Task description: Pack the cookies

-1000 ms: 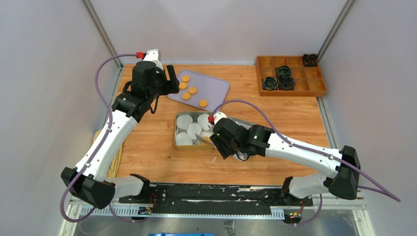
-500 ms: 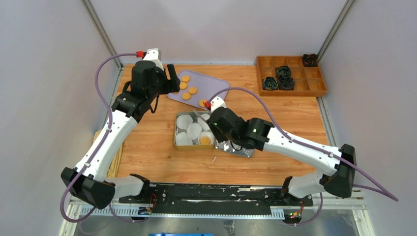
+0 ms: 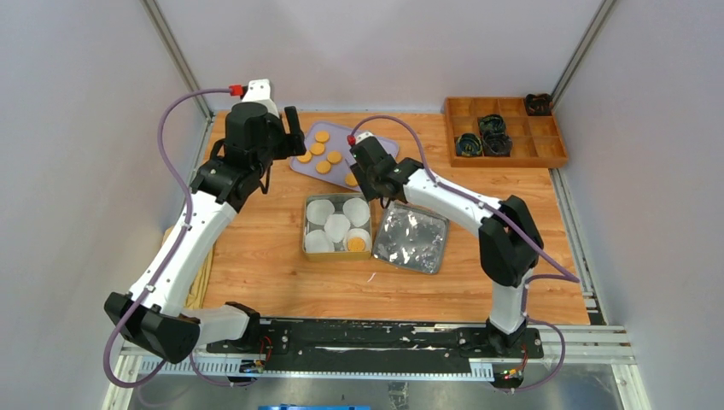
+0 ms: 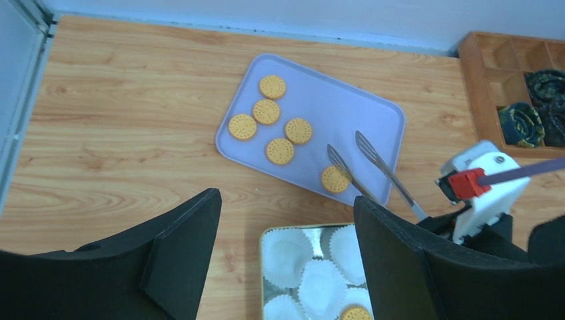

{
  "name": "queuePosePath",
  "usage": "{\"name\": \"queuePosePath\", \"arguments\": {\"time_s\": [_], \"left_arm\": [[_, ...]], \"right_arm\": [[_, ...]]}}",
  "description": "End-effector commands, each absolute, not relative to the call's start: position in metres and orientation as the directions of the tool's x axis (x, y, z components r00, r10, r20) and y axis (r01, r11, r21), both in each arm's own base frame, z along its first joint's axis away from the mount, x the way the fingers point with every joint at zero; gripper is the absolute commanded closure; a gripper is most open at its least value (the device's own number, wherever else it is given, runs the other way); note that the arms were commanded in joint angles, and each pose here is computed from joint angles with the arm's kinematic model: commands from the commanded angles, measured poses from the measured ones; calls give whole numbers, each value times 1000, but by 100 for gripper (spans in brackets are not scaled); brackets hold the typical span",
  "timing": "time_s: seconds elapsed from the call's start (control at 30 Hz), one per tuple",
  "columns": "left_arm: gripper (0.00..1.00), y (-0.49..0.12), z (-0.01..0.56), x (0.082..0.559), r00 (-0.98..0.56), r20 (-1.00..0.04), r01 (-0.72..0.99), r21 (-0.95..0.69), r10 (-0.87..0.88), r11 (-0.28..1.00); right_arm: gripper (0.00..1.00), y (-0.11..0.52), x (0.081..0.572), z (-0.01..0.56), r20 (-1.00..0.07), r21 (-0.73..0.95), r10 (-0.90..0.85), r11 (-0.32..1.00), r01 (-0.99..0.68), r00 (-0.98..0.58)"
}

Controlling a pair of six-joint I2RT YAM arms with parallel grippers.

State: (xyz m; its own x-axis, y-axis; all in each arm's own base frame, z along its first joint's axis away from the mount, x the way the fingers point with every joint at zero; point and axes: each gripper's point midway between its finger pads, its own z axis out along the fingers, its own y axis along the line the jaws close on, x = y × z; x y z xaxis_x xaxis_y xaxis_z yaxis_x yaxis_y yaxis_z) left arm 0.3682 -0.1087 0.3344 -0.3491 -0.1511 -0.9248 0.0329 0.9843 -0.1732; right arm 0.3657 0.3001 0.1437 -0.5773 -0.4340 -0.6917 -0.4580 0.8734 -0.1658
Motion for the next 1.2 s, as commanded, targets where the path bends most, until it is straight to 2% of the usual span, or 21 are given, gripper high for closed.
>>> {"name": "queuePosePath", "arguments": {"time_s": [0.0, 0.37, 0.8, 1.17], "left_arm": [[21, -99, 347, 372, -312, -941, -2, -135, -129, 991], [21, -100, 333, 380, -344, -932, -18, -117, -116, 993], [21, -107, 327, 381, -355, -927, 13, -134, -121, 991], [21, -105, 327, 379, -354, -928, 9, -125, -114, 992]], "right_arm": [[53, 324, 392, 163, -745, -110, -411, 853, -511, -525], [53, 344, 397, 139, -716, -35, -409, 830, -556, -566], [53, 331, 407, 115, -683, -95, -424, 859, -503, -594], [54, 348, 429, 100, -669, -88, -436, 850, -519, -601]]}}
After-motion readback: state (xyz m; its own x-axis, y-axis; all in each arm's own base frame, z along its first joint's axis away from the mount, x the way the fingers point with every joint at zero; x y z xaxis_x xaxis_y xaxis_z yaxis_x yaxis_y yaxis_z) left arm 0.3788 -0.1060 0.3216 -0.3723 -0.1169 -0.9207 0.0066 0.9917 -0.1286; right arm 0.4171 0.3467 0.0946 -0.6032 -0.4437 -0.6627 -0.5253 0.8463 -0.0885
